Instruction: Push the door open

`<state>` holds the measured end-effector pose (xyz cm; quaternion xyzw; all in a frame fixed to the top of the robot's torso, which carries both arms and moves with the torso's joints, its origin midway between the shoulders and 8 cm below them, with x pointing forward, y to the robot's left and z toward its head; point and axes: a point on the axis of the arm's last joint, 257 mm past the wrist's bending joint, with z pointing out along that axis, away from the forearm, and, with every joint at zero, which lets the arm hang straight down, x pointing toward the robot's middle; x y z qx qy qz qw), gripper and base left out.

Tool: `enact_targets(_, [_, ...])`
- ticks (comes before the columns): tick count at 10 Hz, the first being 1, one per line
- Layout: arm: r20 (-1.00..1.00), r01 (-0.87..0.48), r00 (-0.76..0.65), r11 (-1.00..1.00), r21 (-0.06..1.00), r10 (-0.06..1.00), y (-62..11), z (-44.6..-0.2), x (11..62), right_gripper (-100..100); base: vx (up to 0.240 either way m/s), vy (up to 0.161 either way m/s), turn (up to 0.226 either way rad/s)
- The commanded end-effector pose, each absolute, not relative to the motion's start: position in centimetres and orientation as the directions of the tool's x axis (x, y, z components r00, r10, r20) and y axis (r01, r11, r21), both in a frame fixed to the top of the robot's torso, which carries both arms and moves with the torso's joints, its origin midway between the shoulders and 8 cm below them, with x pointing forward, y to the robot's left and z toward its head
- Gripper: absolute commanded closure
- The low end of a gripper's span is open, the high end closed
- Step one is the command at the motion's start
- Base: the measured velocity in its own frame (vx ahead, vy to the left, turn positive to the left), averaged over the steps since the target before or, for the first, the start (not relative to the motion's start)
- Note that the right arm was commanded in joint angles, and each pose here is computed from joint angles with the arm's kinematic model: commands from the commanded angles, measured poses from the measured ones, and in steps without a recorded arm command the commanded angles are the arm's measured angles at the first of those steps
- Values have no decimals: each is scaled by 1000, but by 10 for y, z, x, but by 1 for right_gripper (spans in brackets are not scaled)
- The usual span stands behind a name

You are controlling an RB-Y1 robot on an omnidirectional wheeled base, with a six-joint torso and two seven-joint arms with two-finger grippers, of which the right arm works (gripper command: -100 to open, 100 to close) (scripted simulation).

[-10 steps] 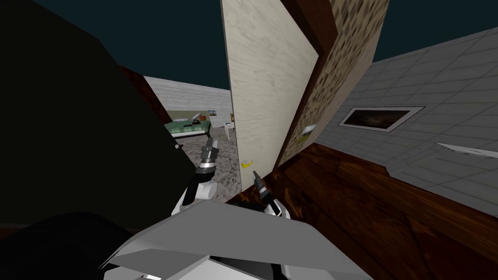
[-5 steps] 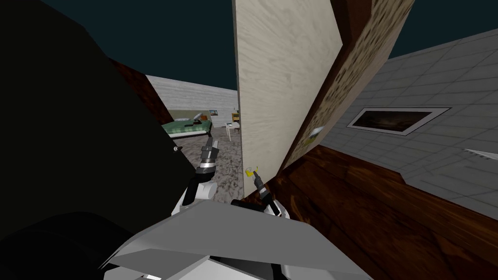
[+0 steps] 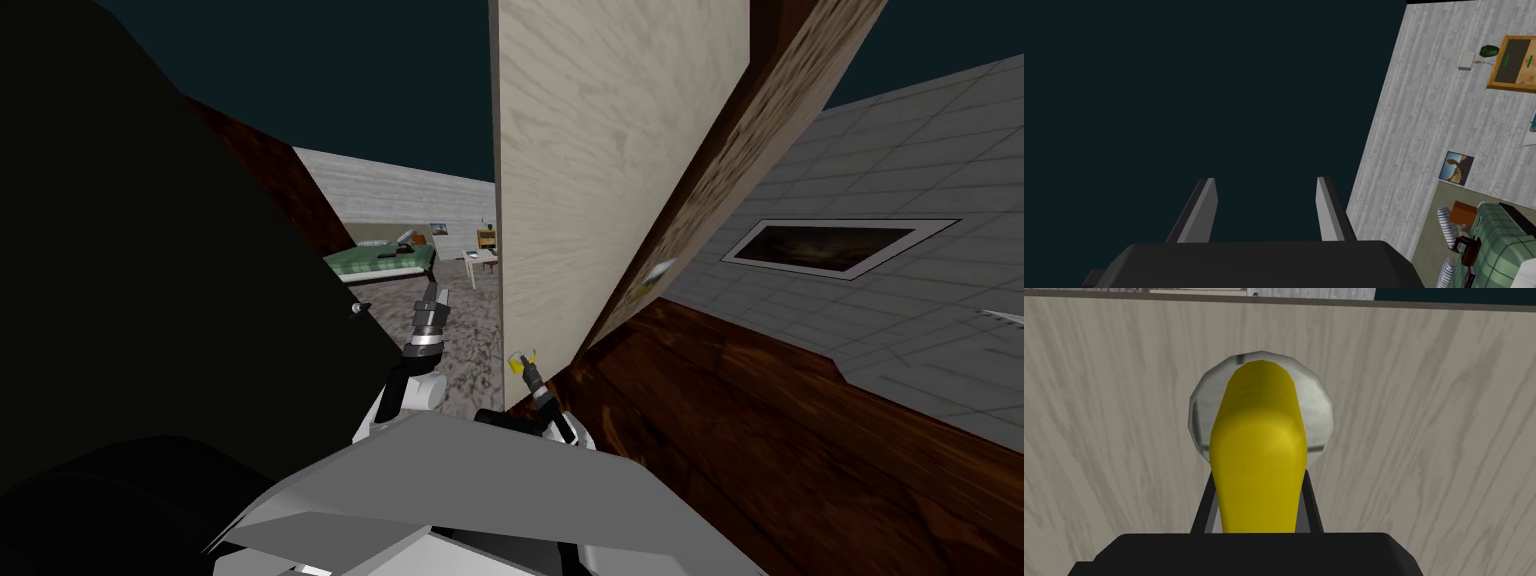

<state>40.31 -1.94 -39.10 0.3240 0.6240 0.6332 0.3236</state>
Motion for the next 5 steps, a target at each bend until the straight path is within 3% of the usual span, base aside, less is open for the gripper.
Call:
enact_targets(1, [7, -5, -582, -12, 1000, 813, -19, -391, 402, 100, -13, -15, 27])
enact_targets(4, [7, -5, -582, -12, 1000, 813, -19, -391, 402, 100, 0, 0, 0])
enact_targets(5, [4, -8, -563, -10, 1000, 826, -25, -390, 409, 100, 83, 104, -34])
